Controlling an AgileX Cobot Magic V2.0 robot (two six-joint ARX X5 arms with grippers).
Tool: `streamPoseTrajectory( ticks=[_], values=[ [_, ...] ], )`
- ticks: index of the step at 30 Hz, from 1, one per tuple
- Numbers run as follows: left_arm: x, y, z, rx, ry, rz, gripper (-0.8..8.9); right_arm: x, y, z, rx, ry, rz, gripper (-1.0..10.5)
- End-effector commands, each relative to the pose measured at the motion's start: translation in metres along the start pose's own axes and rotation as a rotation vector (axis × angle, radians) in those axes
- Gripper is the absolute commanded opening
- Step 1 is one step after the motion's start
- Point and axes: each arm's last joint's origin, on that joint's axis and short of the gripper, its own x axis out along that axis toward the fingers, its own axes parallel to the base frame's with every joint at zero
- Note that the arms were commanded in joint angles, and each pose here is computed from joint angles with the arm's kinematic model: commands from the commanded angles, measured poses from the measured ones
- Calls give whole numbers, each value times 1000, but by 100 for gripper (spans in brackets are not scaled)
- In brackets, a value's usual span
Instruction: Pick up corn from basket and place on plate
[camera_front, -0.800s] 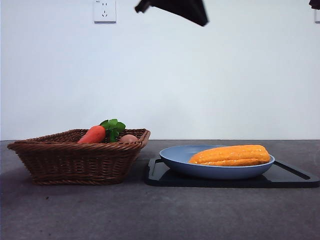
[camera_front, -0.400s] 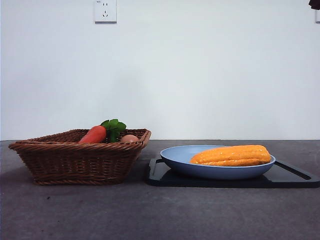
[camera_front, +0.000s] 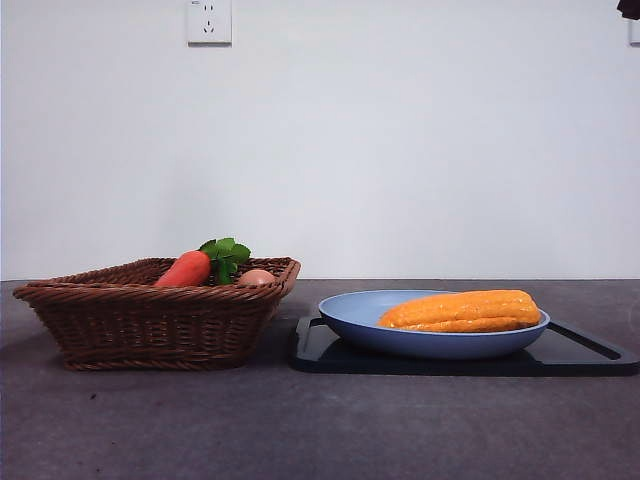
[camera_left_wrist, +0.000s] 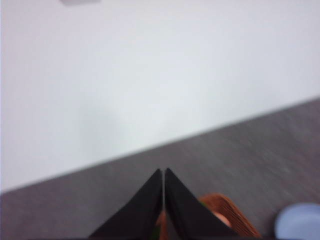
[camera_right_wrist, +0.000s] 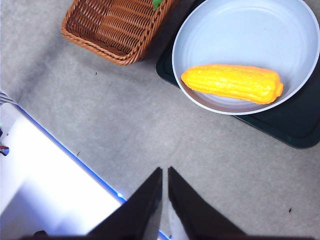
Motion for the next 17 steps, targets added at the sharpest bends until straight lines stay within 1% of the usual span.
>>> streamPoseTrajectory(
  ticks=[1,5,9,17],
  values=[
    [-7,0,-27,27,-63,42,8,-2,1,4,-16,-14,2,2],
    [-19,-6,-70,22,-97,76,8,-2,1,4,-16,-14,2,2],
    [-29,-14,-113,-20,-93,92,8,-2,1,4,-16,-14,2,2],
    [-41,-27,-189,-74,-33,116,8,-2,1,4,-16,-14,2,2]
  ],
)
